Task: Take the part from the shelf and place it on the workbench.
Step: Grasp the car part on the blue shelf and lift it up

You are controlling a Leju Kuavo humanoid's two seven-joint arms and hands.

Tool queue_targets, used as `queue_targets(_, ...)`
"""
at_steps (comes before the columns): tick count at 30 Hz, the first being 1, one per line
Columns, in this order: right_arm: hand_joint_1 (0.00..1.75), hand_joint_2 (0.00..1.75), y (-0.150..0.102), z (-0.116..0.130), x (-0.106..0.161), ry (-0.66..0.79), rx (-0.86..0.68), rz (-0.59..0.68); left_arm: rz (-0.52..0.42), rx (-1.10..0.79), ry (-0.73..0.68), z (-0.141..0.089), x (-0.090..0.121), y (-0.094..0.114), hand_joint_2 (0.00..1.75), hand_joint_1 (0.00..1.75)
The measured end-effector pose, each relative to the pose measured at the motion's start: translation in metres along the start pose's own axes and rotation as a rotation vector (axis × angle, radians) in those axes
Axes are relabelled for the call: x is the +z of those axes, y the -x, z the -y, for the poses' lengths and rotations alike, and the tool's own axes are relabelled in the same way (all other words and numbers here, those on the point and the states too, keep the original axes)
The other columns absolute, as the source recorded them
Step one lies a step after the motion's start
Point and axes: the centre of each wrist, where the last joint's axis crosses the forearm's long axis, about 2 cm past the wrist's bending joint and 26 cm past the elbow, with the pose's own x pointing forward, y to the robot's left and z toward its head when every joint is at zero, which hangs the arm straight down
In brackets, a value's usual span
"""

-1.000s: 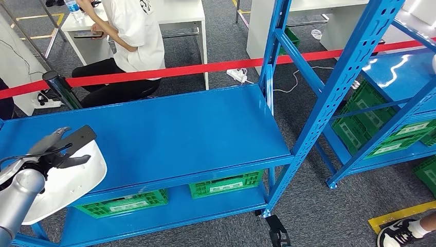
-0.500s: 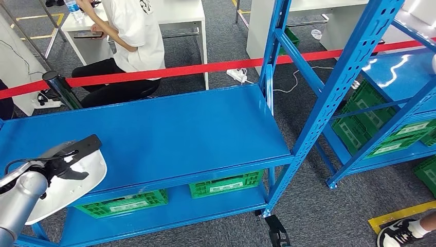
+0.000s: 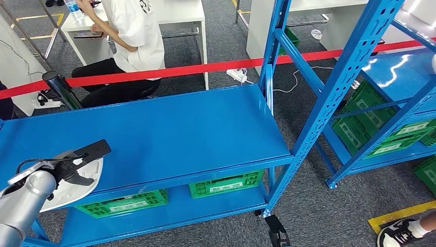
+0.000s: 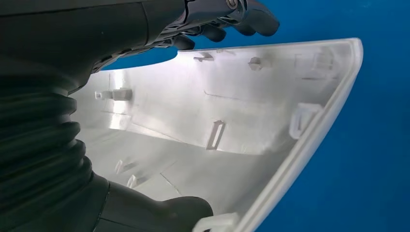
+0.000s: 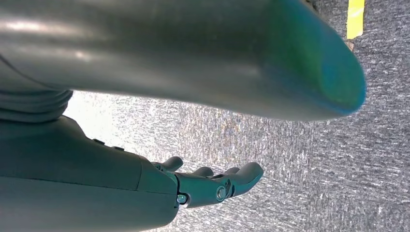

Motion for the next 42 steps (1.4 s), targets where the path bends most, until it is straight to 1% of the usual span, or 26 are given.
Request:
queue_targets(4, 0.0, 0.0, 0.0001, 0.0, 0.0, 0.0, 0.0, 0.0, 0.002, 0.0, 0.003, 0.0007, 0.0, -0.0013, 1.75, 1.75)
queue_targets(14, 0.0, 0.0, 0.0002, -0.0002, 0.0, -0.003, -0.003, 0.0, 0.025, -0.001, 0.025, 0.0021, 0.0, -0.0037, 1.75, 1.75)
queue_targets(42, 0.0, 0.0, -0.0048, -0.0026, 0.0003, -0.001, 0.0, 0.006, 0.051, 0.004, 0.006, 0.0012, -0.0002, -0.0013, 1.75, 1.75)
